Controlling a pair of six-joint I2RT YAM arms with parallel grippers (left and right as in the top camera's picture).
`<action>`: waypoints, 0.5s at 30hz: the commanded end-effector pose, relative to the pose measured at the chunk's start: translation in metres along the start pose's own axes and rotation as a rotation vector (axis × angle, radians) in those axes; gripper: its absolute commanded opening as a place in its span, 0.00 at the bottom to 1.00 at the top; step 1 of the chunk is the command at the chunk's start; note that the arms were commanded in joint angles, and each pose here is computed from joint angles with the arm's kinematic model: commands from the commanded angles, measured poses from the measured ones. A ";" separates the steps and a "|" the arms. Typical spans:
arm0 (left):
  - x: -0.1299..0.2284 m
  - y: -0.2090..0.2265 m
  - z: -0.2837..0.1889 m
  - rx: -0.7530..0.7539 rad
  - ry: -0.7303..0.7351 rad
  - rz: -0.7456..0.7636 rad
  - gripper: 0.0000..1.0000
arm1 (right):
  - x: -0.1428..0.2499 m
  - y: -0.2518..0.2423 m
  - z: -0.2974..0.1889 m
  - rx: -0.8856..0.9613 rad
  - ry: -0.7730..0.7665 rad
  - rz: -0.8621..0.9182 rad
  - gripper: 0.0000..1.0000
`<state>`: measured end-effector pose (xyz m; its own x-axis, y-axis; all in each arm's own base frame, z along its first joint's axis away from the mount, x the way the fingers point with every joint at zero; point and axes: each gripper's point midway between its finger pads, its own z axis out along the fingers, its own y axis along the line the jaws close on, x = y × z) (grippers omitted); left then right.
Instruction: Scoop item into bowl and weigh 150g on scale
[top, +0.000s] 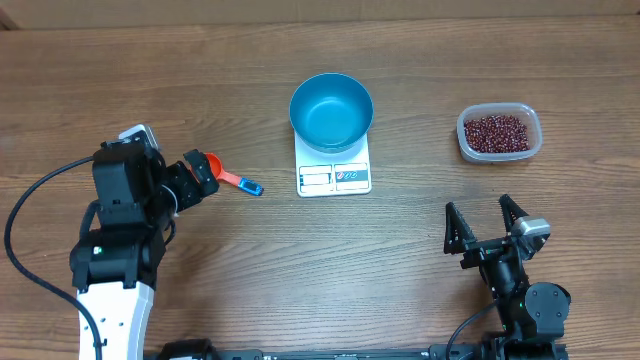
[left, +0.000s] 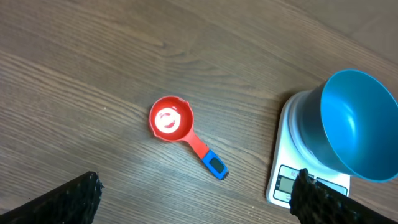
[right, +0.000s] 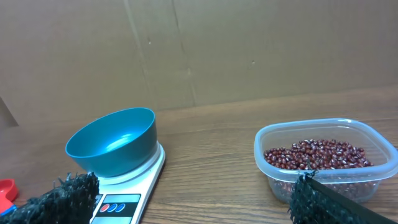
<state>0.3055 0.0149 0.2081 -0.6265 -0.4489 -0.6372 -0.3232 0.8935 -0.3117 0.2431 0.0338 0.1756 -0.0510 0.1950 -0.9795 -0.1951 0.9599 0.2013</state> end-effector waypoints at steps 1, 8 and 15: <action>-0.008 -0.003 0.001 -0.007 -0.008 -0.061 1.00 | 0.001 -0.001 0.000 0.004 -0.007 -0.005 1.00; -0.003 0.000 0.009 -0.022 0.024 -0.077 1.00 | 0.001 -0.001 0.000 0.004 -0.007 -0.005 1.00; -0.003 0.000 0.010 -0.023 0.025 -0.084 1.00 | 0.001 -0.001 0.000 0.004 -0.007 -0.005 1.00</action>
<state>0.3098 0.0152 0.1902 -0.6420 -0.5085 -0.5738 -0.3849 0.8610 -0.3324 0.2431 0.0338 0.1756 -0.0509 0.1946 -0.9796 -0.1951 0.9600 0.2009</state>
